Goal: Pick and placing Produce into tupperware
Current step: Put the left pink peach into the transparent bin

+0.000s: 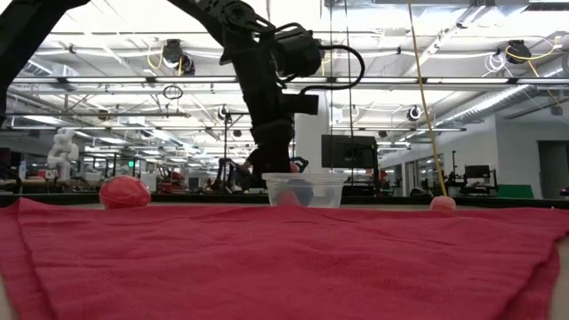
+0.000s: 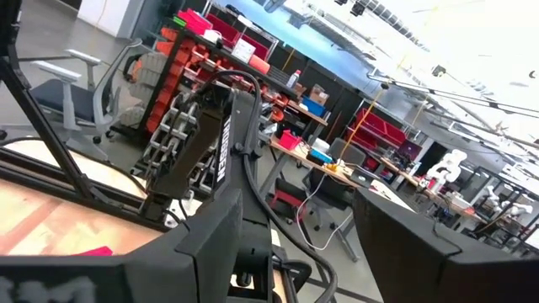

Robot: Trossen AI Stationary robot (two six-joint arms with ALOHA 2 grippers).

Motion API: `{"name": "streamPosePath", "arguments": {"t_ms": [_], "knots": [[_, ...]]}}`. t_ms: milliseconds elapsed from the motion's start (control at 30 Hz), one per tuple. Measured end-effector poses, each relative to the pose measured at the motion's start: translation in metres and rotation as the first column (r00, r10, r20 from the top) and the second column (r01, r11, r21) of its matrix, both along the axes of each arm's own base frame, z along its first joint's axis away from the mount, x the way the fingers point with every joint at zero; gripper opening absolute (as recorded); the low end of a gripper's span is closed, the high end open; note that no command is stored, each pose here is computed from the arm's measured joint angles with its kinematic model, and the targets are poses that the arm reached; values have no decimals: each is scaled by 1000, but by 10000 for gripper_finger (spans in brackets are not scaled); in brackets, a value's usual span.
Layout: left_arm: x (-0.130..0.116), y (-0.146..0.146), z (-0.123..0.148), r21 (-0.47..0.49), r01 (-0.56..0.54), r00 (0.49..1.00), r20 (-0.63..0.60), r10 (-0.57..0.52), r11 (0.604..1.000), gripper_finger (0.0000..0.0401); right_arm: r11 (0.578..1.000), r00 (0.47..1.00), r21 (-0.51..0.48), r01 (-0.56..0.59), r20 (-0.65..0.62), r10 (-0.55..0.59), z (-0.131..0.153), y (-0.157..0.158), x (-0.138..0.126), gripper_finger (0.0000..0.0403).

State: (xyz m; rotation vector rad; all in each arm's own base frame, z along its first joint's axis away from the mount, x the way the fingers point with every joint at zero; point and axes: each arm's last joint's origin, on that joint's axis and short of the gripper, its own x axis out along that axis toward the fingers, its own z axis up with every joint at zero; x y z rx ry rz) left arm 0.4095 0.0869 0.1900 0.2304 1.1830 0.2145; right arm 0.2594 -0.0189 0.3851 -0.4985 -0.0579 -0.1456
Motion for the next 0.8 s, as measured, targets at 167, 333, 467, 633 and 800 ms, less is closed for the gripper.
{"name": "streamPosePath", "arguments": {"t_ms": [167, 333, 467, 633, 800], "knots": [[-1, 4, 0, 18, -33, 999, 1, 33, 999, 124, 1000, 1000, 21, -5, 3, 5, 0, 0, 0, 220], [-2, 7, 0, -2, -54, 999, 3, 54, 999, 124, 1000, 1000, 26, -6, 3, 6, 0, 0, 0, 220], [-2, 5, 0, -9, -49, 999, 4, 49, 999, 124, 1000, 1000, 26, -6, 3, 6, 0, 0, 0, 220], [-2, 6, 0, -10, -52, 999, 7, 52, 999, 124, 1000, 1000, 25, -6, 3, 6, 0, 0, 0, 220], [-1, 5, 0, -14, -50, 999, 9, 50, 999, 124, 999, 1000, 31, -6, 4, 6, 0, 0, 0, 220]]}}
